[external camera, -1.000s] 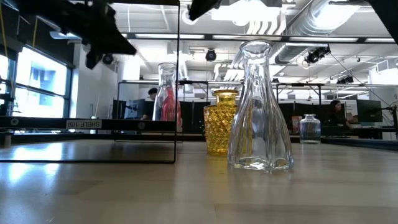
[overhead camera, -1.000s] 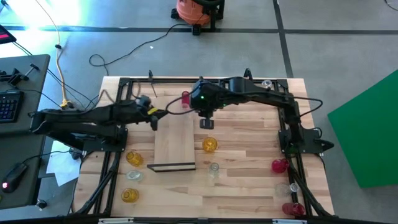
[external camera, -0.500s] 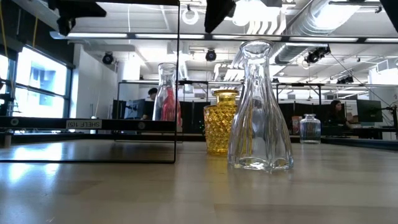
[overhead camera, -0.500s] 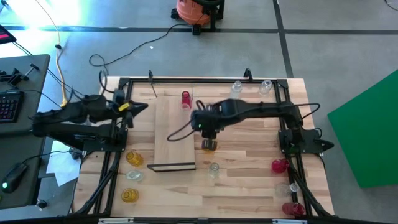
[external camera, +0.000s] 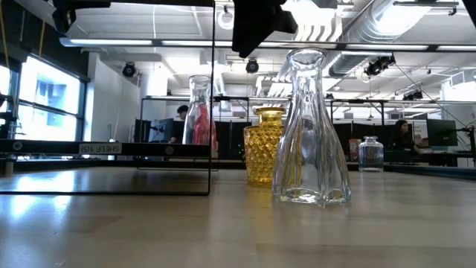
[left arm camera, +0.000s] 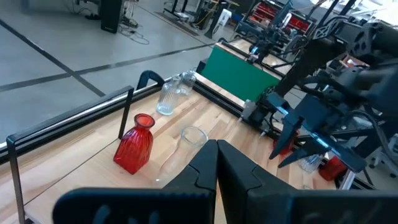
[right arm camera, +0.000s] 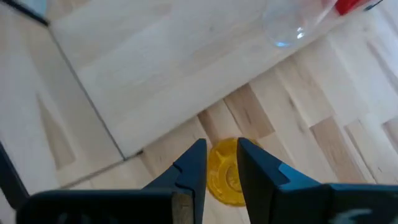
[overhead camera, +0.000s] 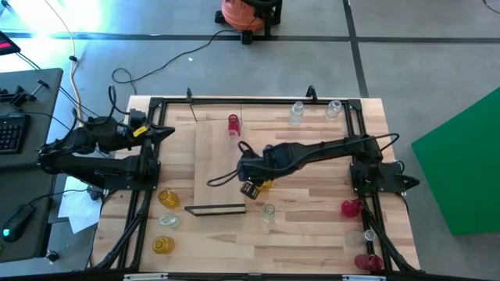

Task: Sort vases onto shelf
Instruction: Put the top right yellow vase on the shelf

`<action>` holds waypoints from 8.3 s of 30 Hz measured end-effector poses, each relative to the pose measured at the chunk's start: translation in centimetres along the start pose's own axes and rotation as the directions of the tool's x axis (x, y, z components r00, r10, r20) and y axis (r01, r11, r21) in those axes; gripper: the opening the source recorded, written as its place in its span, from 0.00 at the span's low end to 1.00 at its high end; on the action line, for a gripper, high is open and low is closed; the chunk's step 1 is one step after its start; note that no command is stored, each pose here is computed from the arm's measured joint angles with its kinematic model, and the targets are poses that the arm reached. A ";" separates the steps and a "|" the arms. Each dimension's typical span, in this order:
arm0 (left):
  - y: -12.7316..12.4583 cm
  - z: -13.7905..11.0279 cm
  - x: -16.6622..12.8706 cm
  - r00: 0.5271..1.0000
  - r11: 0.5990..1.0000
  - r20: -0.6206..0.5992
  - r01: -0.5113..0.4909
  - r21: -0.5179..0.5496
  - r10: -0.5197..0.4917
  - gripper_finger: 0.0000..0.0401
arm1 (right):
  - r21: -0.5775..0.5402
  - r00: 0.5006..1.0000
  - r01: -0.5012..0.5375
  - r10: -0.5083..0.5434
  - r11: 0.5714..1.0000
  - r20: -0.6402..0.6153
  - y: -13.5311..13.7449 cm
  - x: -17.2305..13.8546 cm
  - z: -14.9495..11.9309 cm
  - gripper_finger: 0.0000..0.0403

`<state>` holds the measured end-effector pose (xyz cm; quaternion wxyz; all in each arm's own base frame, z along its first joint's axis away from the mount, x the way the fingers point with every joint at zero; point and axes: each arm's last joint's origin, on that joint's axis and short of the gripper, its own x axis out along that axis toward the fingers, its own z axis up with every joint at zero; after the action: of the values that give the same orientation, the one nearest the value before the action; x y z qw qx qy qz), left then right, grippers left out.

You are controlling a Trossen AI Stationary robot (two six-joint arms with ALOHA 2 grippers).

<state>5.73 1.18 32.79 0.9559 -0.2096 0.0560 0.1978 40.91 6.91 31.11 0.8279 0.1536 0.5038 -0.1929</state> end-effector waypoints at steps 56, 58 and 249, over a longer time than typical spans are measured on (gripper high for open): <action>0.0 0.0 0.0 1.000 1.000 0.000 0.000 -0.001 0.000 0.00 | -0.078 0.990 0.001 -0.012 0.997 -0.144 -0.1 0.0 -1.4 0.18; 0.0 0.0 0.0 1.000 1.000 0.005 0.003 -0.003 -0.003 0.00 | -0.062 0.990 -0.019 0.010 0.998 -0.140 -0.3 0.8 -1.2 0.18; -5.2 -8.3 15.3 0.714 0.997 -0.696 0.032 -0.072 -0.074 0.00 | -0.514 0.960 -0.267 0.269 0.815 -0.071 -4.6 6.8 6.0 0.07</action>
<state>21.68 -1.28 24.33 0.8634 -0.2964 0.4007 0.0783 46.24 -0.96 27.41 0.8584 -0.0063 0.5085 0.0681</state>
